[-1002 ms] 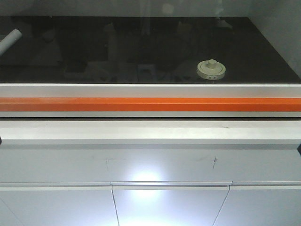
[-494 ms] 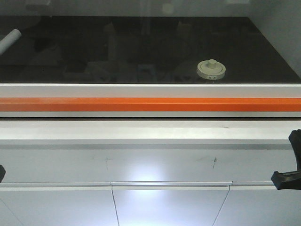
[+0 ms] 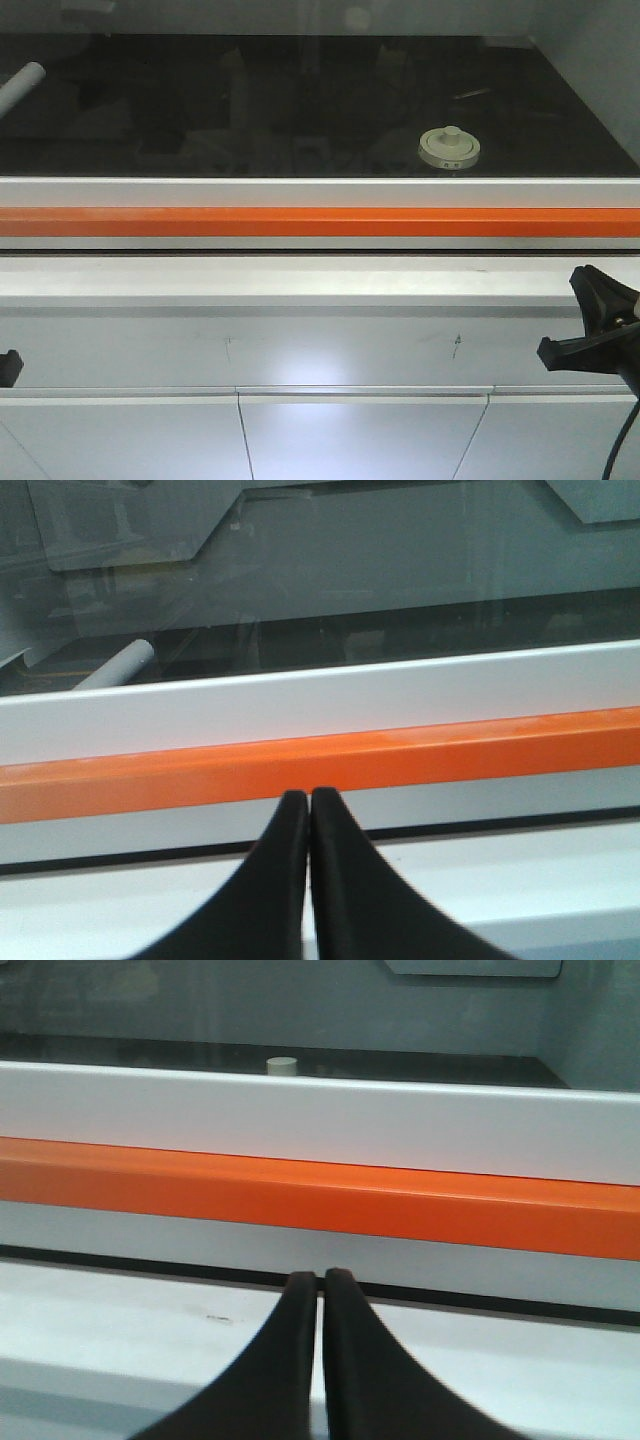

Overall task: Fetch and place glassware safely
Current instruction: 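Move both grippers under the orange sash handle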

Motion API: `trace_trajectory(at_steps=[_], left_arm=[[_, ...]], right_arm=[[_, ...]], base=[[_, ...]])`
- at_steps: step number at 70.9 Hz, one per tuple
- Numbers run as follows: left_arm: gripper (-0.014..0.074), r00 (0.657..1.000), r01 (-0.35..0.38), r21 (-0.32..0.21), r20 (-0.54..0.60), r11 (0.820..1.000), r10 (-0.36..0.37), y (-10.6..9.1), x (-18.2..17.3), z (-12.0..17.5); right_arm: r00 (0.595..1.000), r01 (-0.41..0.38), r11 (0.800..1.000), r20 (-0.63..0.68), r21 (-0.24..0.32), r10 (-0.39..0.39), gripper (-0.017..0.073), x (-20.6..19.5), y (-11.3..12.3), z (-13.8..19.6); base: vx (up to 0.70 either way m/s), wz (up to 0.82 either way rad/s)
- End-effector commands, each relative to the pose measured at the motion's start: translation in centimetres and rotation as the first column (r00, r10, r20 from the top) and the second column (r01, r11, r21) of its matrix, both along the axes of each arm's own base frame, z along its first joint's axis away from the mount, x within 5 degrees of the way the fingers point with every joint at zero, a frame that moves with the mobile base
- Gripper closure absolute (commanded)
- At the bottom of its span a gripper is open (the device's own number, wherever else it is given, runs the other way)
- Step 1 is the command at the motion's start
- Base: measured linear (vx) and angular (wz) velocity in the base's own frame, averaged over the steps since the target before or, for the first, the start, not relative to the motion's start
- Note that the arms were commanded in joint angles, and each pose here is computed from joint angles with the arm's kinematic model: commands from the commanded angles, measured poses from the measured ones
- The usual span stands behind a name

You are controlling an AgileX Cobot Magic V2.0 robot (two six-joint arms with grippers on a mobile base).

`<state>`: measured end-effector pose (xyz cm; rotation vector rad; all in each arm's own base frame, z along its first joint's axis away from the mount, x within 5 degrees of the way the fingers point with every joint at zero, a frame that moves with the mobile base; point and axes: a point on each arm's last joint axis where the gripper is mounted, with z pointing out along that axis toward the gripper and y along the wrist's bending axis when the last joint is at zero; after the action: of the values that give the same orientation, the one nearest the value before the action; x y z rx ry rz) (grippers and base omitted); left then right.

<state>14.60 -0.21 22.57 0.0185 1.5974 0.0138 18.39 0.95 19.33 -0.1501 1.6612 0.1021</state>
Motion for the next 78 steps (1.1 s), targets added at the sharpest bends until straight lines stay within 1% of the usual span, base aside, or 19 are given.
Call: trace_trajectory(at_steps=[1,5,17,31,52,69,78], left_arm=[[0.0601,0.993,-0.002,-0.008,0.121,1.0,0.003,0.0,0.3,1.6],[0.0601,0.992,-0.002,-0.008,0.124,1.0,0.003,0.0,0.3,1.6],[0.0601,0.992,-0.002,-0.008,0.125,1.0,0.003,0.0,0.3,1.6],[0.0601,0.992,-0.002,-0.007,0.127,1.0,0.003,0.0,0.3,1.6],[0.0601,0.992,-0.002,-0.007,0.127,1.0,0.003,0.0,0.3,1.6],[0.0601,0.992,-0.002,-0.007,0.127,1.0,0.003,0.0,0.3,1.6],[0.0601,0.992,-0.002,-0.007,0.127,1.0,0.003,0.0,0.3,1.6]], right_arm=[[0.99,0.017,0.999,0.141,0.029,-0.021,0.056,1.0,-0.3,1.1],[0.991,0.016,0.999,0.136,0.031,-0.02,0.056,1.4,-0.3,0.8],[0.992,0.011,1.0,0.124,0.013,-0.013,0.056,3.0,-0.3,0.1],[0.994,0.015,1.0,0.105,0.013,-0.017,0.056,4.7,-0.4,-0.2],[0.998,0.017,1.0,0.055,0.012,-0.018,0.056,6.5,-0.6,-1.7],[0.998,0.02,1.0,0.066,0.011,-0.02,0.056,8.5,-0.7,-1.9],[0.997,0.035,0.999,0.061,0.019,-0.036,0.056,9.2,-0.9,-2.3]], base=[[0.0,0.0],[0.0,0.0],[0.0,0.0],[0.0,0.0],[0.0,0.0],[0.0,0.0],[0.0,0.0]])
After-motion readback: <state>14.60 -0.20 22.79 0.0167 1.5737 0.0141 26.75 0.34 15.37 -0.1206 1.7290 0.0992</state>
